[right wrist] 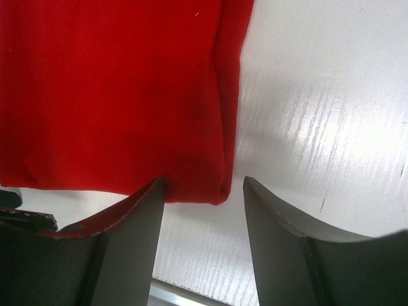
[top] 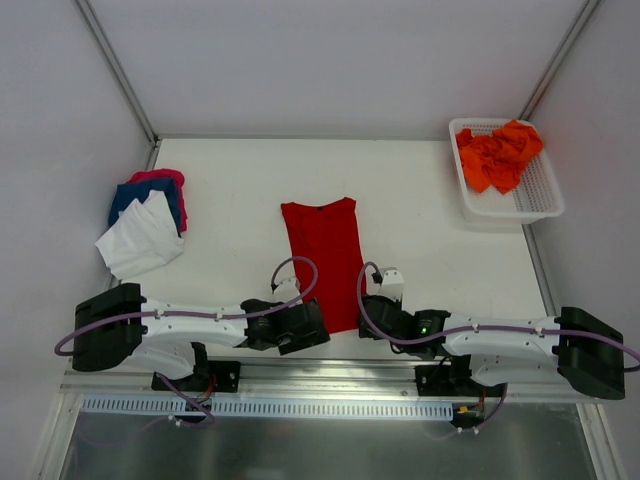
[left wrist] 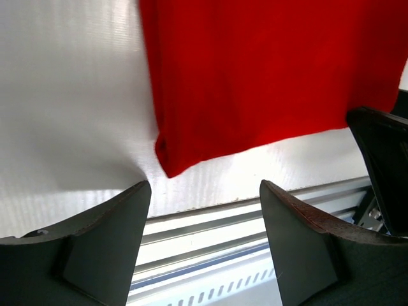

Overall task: Fold and stack the t-shirts
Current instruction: Fold the tshirt

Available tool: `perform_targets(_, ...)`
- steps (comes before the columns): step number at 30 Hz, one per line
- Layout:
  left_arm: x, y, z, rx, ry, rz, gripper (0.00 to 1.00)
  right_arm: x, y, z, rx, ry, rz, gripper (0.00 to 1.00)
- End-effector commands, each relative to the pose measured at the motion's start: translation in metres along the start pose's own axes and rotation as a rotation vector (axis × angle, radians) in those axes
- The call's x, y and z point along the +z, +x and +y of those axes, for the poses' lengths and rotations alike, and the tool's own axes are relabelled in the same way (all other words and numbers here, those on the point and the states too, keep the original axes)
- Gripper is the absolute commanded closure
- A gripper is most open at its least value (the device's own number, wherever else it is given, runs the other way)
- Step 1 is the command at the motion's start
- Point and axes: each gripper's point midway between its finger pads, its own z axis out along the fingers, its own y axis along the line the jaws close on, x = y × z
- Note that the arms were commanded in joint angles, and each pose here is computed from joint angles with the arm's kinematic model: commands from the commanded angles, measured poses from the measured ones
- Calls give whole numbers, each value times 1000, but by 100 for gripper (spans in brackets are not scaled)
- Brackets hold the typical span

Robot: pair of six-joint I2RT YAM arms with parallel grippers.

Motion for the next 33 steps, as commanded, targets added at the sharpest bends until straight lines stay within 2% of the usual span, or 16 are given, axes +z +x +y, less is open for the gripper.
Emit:
perform_targets(1,-1,-6,79,86,-272,-56,27,-5,-15,11,23,-13,-35,44)
perform_targets(8,5,-20,80,99,-256,-139,24,-6,-16,14,18,-25,-38,44)
perform_targets(10,10,-19,65,86,-167,-137,23,-7,-15,14,15,-24,-36,44)
perform_targets(19,17,-9,62,32,-35,-103,24,-9,-17,18,8,-30,-40,44)
perform_targets(33,30,5,45,23,49,-44,25,-8,-16,21,4,-27,-36,44)
